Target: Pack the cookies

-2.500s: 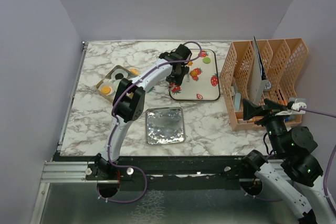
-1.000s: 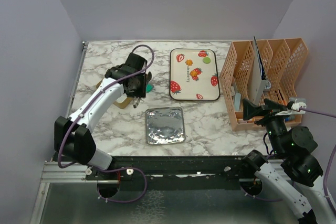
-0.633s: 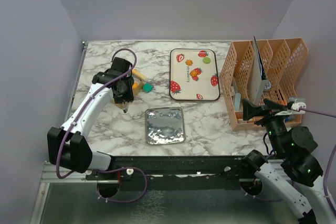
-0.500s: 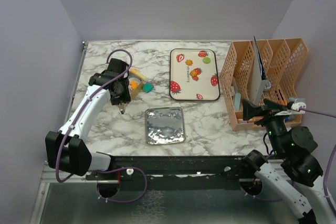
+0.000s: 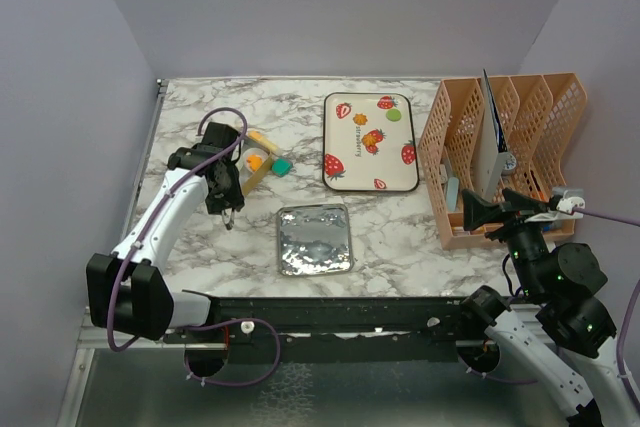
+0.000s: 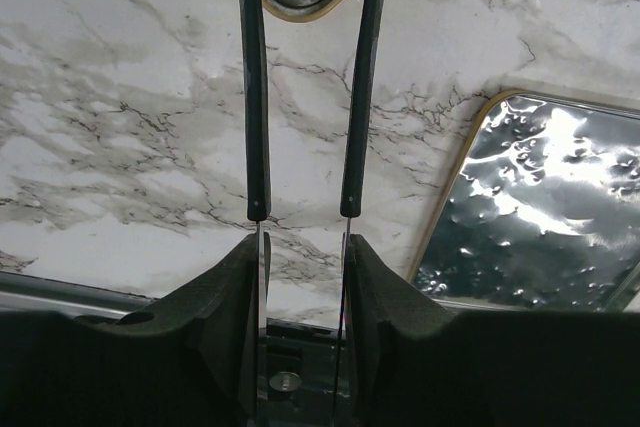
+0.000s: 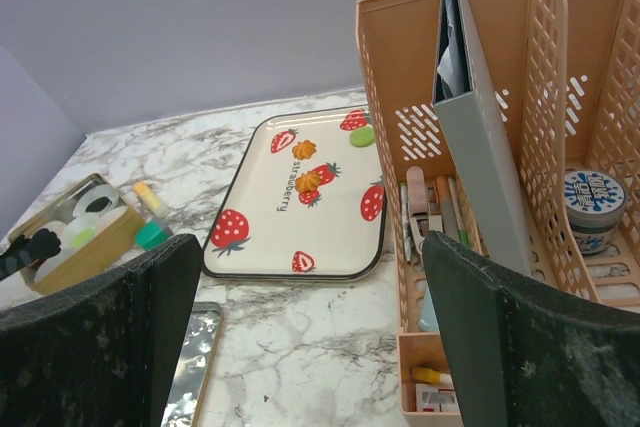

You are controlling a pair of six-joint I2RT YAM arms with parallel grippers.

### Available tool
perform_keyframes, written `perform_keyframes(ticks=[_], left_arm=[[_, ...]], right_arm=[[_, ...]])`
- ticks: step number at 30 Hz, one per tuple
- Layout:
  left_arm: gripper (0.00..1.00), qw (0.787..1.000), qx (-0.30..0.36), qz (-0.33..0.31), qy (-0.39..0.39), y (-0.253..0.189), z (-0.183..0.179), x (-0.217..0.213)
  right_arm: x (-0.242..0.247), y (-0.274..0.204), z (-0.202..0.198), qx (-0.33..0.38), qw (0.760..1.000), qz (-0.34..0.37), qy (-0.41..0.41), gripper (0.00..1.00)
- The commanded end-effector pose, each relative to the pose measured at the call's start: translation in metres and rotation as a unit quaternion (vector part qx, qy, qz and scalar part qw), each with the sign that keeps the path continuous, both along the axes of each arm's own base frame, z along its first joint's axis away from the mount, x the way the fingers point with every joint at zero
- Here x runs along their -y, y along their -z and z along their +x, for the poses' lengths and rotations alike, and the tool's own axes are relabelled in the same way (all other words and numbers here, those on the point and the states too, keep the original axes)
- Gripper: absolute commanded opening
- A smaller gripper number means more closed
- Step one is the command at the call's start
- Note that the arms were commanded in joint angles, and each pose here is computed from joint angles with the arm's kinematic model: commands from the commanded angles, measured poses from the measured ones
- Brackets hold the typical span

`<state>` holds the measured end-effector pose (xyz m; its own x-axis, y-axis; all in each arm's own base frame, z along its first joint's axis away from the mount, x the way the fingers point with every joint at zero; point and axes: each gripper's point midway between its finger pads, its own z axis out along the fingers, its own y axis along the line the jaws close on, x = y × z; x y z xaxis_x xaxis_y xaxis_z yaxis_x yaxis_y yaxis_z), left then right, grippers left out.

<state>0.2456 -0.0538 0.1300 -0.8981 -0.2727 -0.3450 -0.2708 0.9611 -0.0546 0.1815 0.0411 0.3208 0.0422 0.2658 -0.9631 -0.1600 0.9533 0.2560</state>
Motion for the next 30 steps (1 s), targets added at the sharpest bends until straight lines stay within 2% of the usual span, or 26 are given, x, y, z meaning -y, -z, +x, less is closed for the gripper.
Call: perform_keyframes(ticks=[1, 15, 21, 30], left_arm=[[0.09, 1.0, -0.01, 0.006, -0.009, 0.009, -0.002, -0.003], [0.2, 1.0, -0.021, 0.012, -0.004, 0.028, 0.001, -0.004], [0.39, 1.0, -0.026, 0.012, -0.001, 0.031, -0.002, -0.004], [0.54, 1.0, -0.011, 0.015, -0.001, 0.022, 0.001, -0.006]], right_arm=[[-0.002, 0.001, -0.001, 0.006, 1.0, -0.002, -0.007, 1.0], [-0.001, 0.0, -0.001, 0.006, 1.0, -0.003, -0.007, 1.0], [-0.002, 0.001, -0.001, 0.005, 1.0, -0.004, -0.007, 1.0], [-0.003, 0.001, 0.001, 0.004, 1.0, -0.006, -0.008, 1.0]])
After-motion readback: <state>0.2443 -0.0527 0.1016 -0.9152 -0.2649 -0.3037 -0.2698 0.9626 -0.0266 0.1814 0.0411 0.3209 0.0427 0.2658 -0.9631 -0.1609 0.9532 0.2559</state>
